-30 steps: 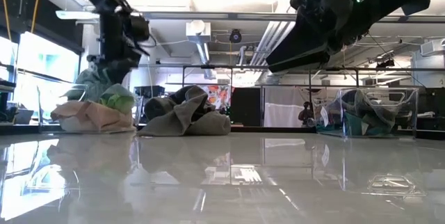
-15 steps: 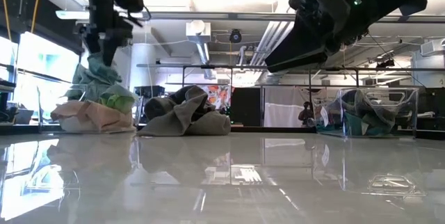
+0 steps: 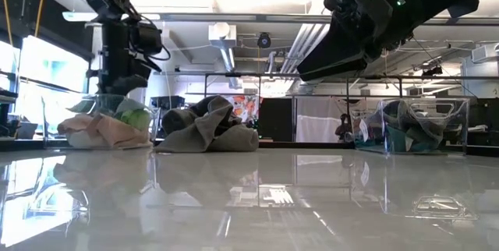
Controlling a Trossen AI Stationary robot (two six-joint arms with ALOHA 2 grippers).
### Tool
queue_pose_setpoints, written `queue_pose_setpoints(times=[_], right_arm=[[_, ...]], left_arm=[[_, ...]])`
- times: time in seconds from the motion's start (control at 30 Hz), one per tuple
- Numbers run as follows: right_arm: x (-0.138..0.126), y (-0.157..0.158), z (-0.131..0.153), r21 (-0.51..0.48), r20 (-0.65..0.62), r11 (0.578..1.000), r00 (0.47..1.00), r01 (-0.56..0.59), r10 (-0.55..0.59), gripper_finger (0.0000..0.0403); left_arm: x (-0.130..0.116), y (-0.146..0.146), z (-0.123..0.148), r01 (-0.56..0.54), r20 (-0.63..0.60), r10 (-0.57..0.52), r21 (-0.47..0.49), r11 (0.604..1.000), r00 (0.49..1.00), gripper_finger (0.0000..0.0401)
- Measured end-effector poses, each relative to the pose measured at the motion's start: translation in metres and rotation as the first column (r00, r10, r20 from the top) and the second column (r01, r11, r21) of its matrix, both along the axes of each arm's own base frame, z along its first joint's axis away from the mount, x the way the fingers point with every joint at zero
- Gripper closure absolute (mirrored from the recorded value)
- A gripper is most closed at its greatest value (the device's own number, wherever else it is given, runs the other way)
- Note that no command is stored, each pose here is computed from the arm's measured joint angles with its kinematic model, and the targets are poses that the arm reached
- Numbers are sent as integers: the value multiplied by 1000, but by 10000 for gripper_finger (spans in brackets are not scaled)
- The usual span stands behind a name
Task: Sort towels by color in basket
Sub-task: Put the light blue towel into the left bin
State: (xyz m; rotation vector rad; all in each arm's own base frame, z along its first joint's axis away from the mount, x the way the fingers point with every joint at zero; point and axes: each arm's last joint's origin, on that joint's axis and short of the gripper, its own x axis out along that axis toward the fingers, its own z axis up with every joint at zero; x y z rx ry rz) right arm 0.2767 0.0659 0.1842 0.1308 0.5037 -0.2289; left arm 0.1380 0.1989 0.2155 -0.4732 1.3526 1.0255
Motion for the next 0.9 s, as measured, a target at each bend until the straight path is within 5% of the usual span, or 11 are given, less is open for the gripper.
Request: queue_pose_setpoints(times=[0.5, 0.7, 0.9], right_arm=[[0, 0, 0, -1, 0, 1000, 1000, -2, 2, 250], [0, 0, 0, -1, -1, 1000, 1000, -2, 2, 250], [0, 0, 0, -1, -1, 1000, 1000, -2, 2, 250]], left_arm=[[1, -3, 96, -63, 31, 66, -64, 996, 997, 224], [-2, -7, 108, -90, 18, 91, -76, 993, 996, 257], [-1, 5, 65, -52, -12, 52, -11, 999, 999, 337]])
